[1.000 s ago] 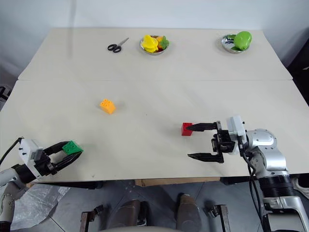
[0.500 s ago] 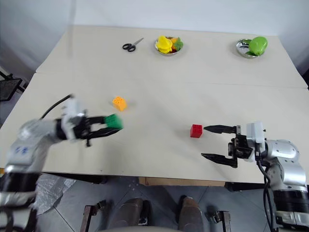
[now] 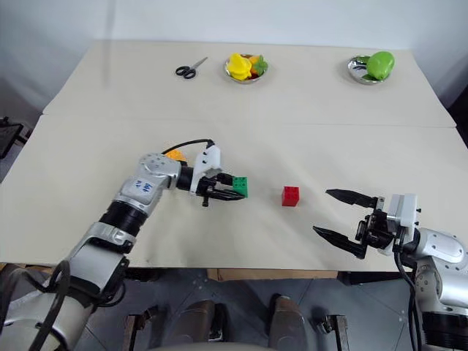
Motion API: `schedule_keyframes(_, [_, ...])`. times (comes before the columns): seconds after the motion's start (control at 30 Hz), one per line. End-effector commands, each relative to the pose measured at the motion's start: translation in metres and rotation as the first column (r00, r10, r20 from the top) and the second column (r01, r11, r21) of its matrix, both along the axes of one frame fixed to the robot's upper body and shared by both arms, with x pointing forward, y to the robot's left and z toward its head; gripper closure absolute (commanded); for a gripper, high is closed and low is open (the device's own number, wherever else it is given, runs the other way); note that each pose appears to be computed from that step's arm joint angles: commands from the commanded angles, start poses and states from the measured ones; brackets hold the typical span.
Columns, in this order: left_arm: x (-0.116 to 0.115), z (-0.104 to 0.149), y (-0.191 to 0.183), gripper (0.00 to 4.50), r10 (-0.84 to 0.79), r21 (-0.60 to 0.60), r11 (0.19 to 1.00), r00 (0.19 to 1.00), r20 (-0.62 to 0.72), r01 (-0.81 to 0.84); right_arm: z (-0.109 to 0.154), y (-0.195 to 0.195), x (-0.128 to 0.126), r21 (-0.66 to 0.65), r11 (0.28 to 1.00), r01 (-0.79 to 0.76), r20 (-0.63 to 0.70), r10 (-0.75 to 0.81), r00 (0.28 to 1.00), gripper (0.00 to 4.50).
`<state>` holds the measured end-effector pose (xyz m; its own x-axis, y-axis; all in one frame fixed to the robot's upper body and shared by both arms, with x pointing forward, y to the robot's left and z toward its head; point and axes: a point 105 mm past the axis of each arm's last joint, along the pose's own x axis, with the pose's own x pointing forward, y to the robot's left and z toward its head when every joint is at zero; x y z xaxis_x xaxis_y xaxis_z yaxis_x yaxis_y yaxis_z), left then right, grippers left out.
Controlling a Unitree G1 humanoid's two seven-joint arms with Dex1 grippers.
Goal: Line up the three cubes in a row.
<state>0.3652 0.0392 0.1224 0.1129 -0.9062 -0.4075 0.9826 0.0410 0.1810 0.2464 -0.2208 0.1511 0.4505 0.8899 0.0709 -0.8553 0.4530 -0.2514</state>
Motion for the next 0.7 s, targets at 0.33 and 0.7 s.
schedule_keyframes(0.33, [-0.003, 0.006, -0.001, 1.4, -0.112, 0.003, 0.994, 0.992, 0.053, 0.112, 0.001, 0.001, -0.004, 0.012, 1.0, 0.022, 0.024, -0.022, 0.999, 0.0])
schedule_keyframes(0.7, [-0.022, 0.077, 0.073, 0.13, 0.084, -0.314, 0.949, 0.941, 0.329, 0.026, 0.011, 0.019, 0.024, 0.11, 0.994, 0.0, 0.011, -0.001, 1.0, 0.0])
